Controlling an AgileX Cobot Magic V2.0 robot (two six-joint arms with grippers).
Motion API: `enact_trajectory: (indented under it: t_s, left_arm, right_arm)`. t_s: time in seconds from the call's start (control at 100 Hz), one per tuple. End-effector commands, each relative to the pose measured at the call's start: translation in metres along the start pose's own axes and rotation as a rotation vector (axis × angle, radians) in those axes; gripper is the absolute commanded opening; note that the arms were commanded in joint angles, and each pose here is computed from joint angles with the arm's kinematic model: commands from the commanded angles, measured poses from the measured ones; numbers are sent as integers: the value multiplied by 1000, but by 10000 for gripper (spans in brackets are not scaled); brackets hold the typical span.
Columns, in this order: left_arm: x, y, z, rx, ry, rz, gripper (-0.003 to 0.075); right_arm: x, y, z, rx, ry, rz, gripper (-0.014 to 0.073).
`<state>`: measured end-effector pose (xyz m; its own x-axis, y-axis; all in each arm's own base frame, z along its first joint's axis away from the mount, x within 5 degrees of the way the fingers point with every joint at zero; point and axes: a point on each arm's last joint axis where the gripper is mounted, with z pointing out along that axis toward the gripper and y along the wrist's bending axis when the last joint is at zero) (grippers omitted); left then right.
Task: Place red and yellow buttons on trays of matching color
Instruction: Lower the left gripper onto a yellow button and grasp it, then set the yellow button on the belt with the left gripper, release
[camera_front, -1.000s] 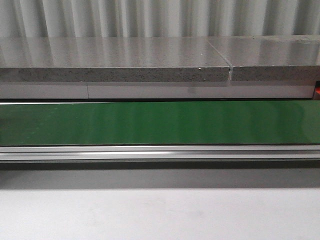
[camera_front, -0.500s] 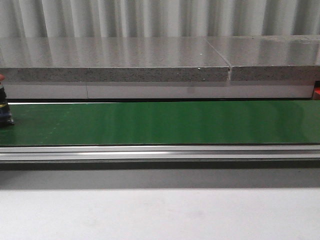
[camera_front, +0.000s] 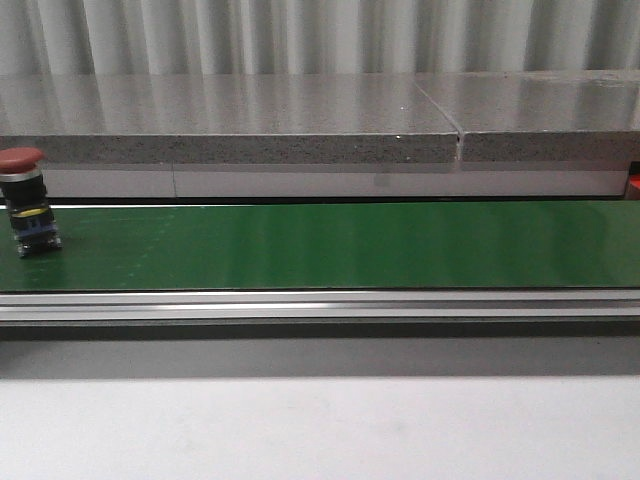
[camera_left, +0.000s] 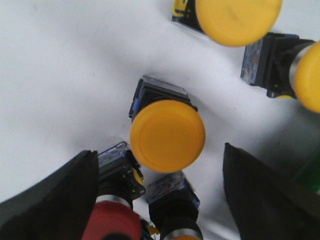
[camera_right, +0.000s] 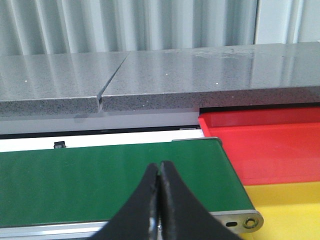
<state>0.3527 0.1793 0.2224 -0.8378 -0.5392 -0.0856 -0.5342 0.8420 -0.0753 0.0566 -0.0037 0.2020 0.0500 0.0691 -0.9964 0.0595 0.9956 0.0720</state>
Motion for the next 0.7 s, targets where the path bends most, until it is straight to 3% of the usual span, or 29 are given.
enact_trajectory:
  t_s: [0.0,0.33,0.69]
  left_arm:
    - [-4,-3,-22,14,-88,3,503]
    - [-7,-2,-7,17,-52,19,484]
    - [-9,-2,-8,18,-78,21,208]
  right_arm:
    - [-14,2,-3,-13,-114,-16,-66]
    - [-14,2,-3,-13,-114,-16,-66]
    - [-14,2,-3,-13,-114,-16,-66]
